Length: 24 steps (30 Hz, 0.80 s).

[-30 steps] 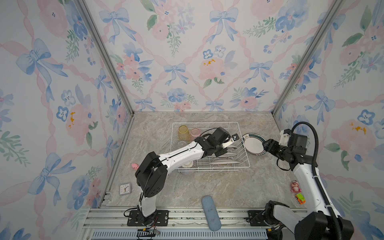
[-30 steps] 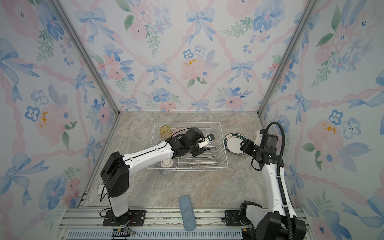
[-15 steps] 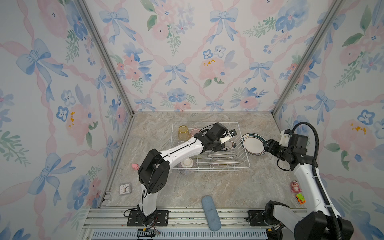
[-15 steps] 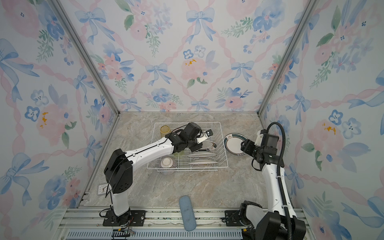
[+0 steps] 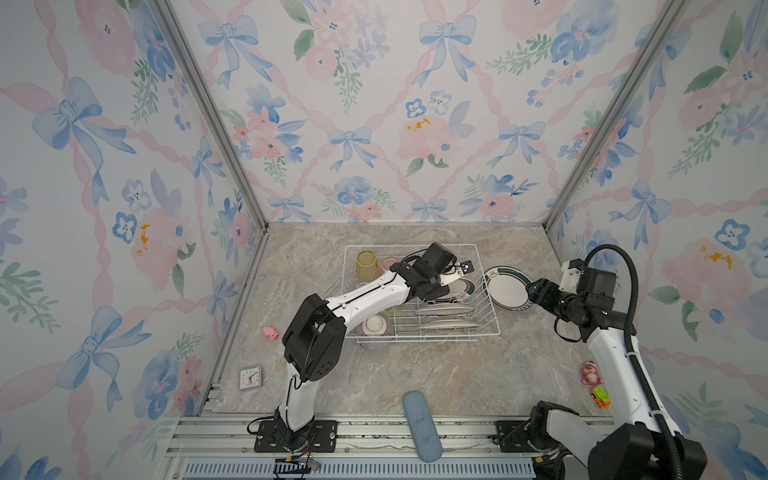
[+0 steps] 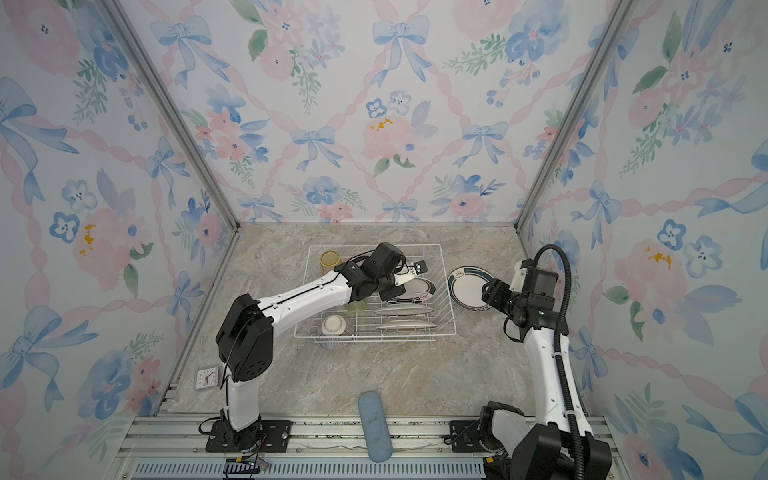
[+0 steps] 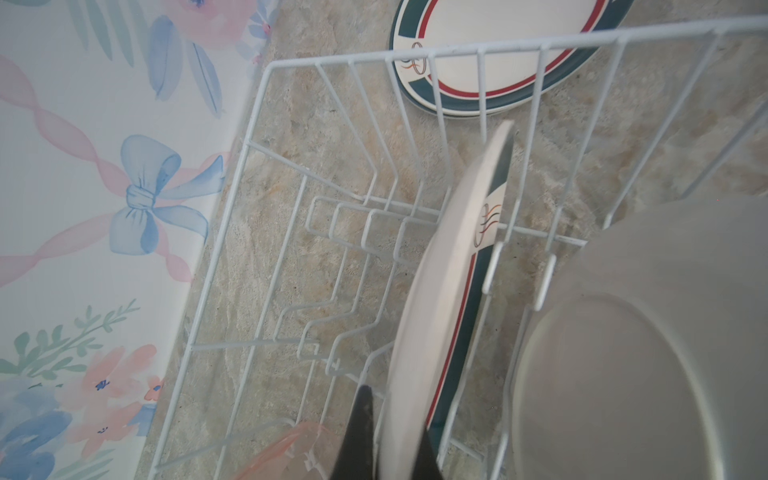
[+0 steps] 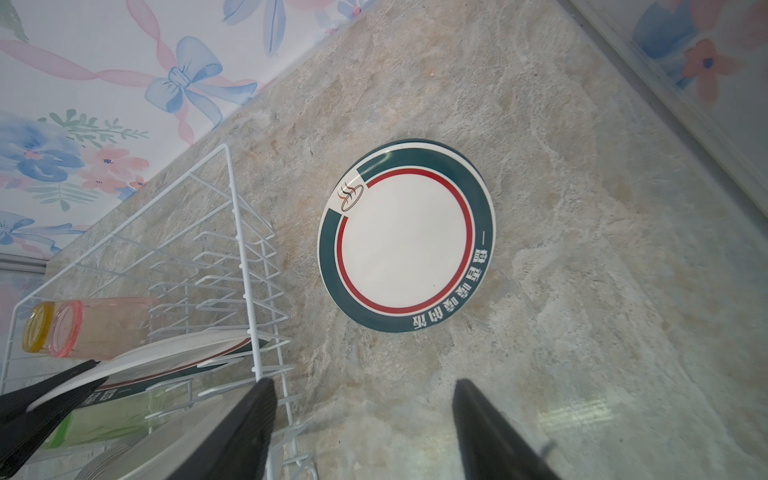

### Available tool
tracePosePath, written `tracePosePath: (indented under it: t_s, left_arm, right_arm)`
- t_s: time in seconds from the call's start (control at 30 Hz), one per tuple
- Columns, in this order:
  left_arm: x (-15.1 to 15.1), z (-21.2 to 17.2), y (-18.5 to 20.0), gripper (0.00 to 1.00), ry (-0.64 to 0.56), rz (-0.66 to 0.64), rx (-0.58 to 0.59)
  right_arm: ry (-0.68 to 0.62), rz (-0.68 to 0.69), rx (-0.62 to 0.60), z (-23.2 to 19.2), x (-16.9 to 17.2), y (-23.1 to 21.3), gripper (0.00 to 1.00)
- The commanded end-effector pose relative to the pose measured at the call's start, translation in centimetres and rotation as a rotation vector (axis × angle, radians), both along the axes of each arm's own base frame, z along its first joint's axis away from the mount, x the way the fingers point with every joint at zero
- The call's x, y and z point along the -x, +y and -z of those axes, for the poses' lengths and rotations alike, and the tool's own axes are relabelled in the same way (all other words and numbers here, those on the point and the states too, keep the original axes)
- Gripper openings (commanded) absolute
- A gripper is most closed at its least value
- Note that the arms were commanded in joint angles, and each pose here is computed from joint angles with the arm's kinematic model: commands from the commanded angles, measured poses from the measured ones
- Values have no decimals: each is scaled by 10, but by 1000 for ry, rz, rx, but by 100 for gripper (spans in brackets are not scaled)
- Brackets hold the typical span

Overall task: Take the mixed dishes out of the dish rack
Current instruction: 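Grip the red-rimmed plate edge with the left gripper and lift it upward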

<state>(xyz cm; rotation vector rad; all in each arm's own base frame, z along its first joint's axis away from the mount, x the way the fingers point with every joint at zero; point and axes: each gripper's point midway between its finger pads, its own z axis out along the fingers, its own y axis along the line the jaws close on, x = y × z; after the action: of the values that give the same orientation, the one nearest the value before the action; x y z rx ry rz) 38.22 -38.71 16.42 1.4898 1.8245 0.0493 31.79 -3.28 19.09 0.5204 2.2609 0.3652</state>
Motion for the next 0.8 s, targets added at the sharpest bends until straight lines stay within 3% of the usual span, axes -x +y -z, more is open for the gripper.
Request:
tracePosePath:
  t_s: [0.0, 0.3, 0.77]
  left_arm:
    - [4, 6, -5, 0, 42, -6, 14]
    - [1, 9, -4, 0, 37, -16, 3]
    - [-4, -15, -2, 0, 12, -45, 53]
  right_arm:
    - [-11, -9, -3, -1, 4, 1, 70]
    - [-12, -12, -10, 0, 5, 2, 70]
    - [-17, -15, -12, -2, 5, 4, 70]
